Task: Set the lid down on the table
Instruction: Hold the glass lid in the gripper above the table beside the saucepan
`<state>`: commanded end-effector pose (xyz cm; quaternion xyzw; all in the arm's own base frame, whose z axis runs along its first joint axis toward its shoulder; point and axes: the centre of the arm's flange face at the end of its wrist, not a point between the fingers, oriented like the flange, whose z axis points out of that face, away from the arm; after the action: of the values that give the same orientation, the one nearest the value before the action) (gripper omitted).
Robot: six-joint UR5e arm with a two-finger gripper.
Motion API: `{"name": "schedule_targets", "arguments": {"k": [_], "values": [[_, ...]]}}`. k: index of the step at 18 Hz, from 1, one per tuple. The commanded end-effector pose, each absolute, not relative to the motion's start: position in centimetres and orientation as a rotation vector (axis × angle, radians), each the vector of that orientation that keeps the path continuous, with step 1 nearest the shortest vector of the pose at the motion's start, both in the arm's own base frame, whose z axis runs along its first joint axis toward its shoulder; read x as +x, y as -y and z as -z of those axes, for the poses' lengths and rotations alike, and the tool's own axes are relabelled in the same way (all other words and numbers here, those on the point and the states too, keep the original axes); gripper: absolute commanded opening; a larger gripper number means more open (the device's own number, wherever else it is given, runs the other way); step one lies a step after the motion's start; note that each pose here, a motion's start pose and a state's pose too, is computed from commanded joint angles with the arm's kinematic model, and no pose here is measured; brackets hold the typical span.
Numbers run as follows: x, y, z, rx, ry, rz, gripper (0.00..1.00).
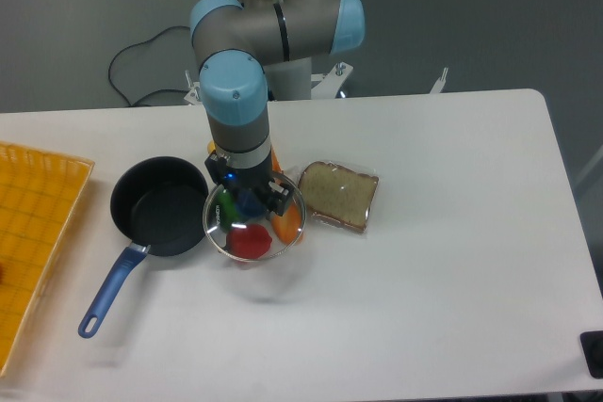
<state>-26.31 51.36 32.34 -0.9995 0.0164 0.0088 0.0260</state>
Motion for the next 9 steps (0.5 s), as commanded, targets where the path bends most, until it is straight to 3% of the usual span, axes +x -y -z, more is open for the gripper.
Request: {"name": "schedule_targets", "arguments": {"k": [9], "values": [[-27.6, -50.7, -32.0, -3.095, -0.041, -0.028, 0.60]]}}
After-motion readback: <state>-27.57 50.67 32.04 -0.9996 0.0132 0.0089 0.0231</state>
